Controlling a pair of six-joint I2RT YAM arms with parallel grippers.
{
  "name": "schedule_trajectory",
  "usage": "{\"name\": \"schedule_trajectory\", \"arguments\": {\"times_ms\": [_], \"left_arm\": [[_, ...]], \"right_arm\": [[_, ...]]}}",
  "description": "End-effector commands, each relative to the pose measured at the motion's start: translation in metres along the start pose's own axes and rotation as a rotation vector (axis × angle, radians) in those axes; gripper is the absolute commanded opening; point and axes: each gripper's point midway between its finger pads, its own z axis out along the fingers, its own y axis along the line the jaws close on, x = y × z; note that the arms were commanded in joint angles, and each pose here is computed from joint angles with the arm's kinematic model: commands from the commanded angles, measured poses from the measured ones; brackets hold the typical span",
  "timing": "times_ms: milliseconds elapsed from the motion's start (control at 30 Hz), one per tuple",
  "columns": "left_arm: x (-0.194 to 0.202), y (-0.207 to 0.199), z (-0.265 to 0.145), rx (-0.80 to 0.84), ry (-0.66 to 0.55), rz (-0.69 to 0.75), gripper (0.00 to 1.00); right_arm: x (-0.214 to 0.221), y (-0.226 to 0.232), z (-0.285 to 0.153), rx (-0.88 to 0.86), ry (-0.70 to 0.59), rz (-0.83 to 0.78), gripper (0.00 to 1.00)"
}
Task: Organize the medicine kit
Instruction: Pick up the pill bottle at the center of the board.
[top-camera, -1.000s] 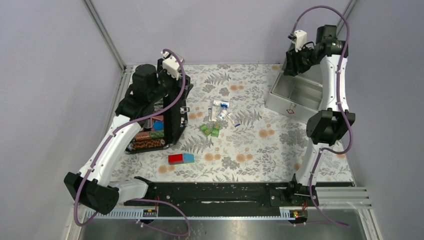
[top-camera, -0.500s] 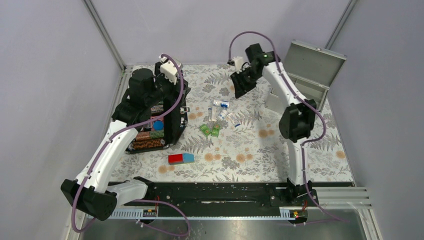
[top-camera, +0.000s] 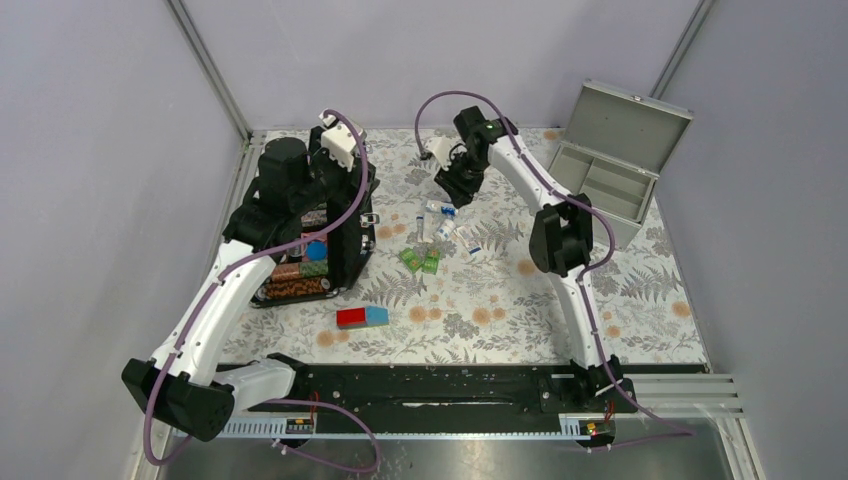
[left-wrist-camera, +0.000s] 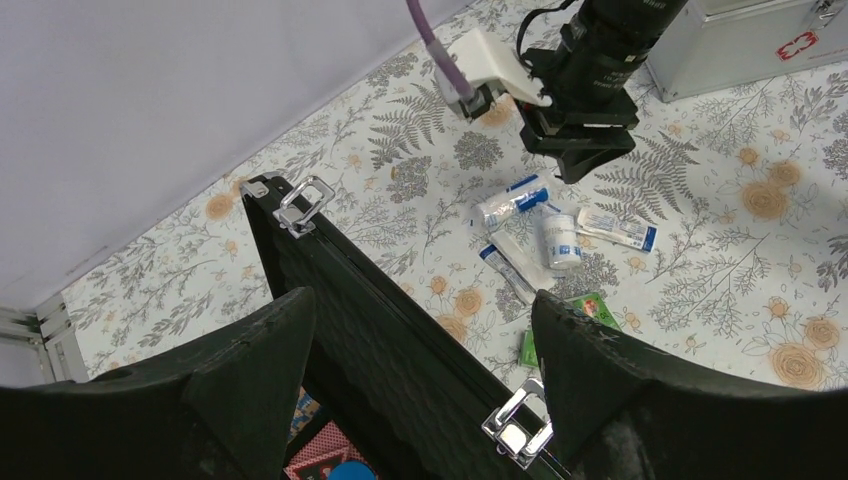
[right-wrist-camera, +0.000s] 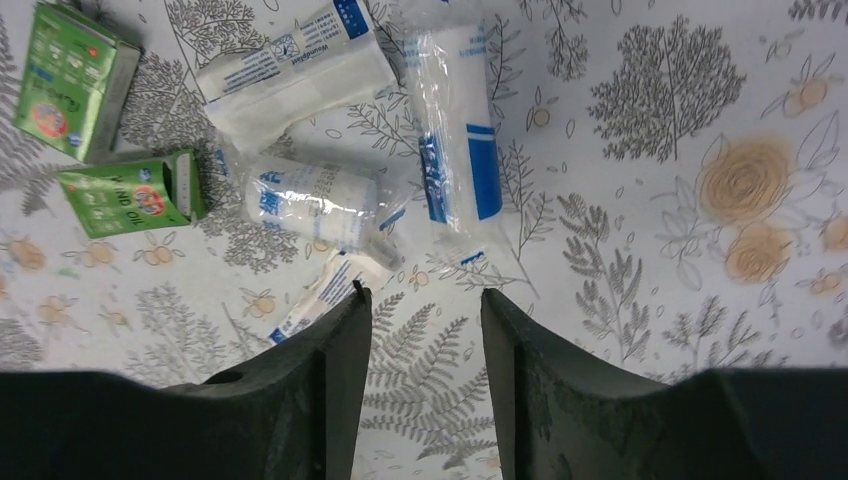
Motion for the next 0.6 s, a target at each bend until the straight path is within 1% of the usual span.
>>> {"name": "schedule_trajectory", "arguments": {"times_ms": [0, 133, 400, 467, 567], "left_arm": [[-0.025, 0.004, -0.009, -0.011, -0.068, 0.016, 0.79], [-0.029, 0.005, -0.007, -0.008, -0.067, 0.016, 0.79], [-0.033, 0.006, -0.008, -0.008, -0.065, 0.011, 0.79], [-0.032, 0.006, -0.008, -0.007, -0.062, 0.012, 0.79], [-0.030, 0.005, -0.008, -0.008, -0.056, 0.011, 0.79]], "right_arm": [[-0.011, -0.008, 0.017, 0.052, 0.023, -0.220, 0.52], [-0.015, -0.010, 0.034, 0.063, 0.028, -0.261, 0.53], [-0.011, -0.012, 0.065, 0.084, 0.045, -0.343, 0.53], [-0.008, -0.014, 0.071, 0.092, 0.054, -0.364, 0.51], [0.000, -0.013, 0.078, 0.086, 0.086, -0.399, 0.43]]}}
